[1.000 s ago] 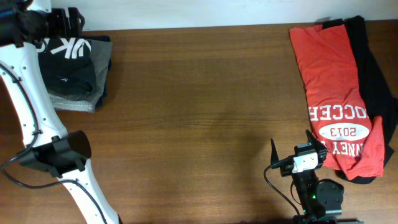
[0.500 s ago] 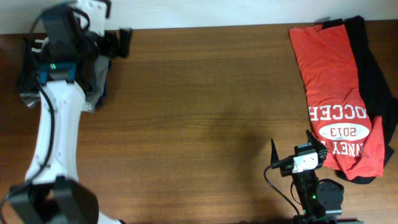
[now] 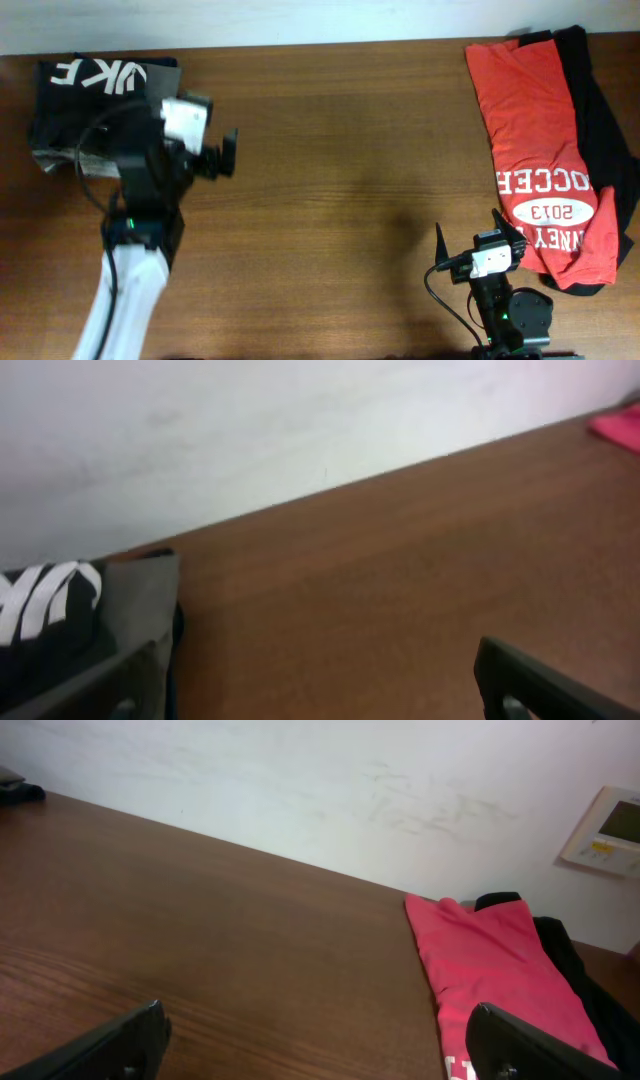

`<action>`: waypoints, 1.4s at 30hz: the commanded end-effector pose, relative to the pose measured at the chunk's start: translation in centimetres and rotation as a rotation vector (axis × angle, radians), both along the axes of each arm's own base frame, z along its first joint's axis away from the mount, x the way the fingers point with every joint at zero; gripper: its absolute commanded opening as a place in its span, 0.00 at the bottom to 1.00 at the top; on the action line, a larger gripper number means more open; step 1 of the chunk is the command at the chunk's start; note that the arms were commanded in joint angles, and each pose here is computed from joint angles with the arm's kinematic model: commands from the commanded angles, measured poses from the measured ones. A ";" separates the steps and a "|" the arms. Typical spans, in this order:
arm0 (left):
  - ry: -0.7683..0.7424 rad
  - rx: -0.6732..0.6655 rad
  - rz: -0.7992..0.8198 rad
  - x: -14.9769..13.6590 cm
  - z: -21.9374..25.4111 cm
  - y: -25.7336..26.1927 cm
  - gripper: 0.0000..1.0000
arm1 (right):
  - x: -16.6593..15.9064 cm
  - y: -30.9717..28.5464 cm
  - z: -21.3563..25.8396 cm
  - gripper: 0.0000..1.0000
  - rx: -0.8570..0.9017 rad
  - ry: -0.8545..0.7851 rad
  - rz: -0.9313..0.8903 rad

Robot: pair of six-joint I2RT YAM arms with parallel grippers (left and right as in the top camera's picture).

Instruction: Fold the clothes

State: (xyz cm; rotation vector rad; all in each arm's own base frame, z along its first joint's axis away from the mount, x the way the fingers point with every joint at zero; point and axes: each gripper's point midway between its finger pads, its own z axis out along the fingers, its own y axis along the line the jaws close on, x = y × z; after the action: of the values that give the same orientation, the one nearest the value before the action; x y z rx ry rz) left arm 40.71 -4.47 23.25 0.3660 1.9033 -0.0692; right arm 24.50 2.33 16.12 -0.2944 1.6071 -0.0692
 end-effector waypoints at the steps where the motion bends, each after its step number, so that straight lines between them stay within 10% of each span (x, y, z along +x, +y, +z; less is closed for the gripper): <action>1: -0.047 0.001 0.005 -3.0 -1.6 0.2 0.99 | 0.0 -0.2 -0.2 0.99 0.014 0.003 -0.008; 17: -0.268 0.007 0.062 -12.0 -5.6 1.6 0.99 | 0.0 -0.2 -0.2 0.99 0.014 0.003 -0.008; 42: -0.296 0.010 0.091 -15.9 -7.5 2.4 0.99 | 0.0 -0.2 -0.2 0.99 0.014 0.003 -0.008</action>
State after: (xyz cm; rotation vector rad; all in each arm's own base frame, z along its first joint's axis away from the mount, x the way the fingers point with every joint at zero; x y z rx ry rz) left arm 25.22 -2.17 15.64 0.2823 1.6369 0.0456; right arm 24.50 2.33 16.11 -0.2944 1.6074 -0.0691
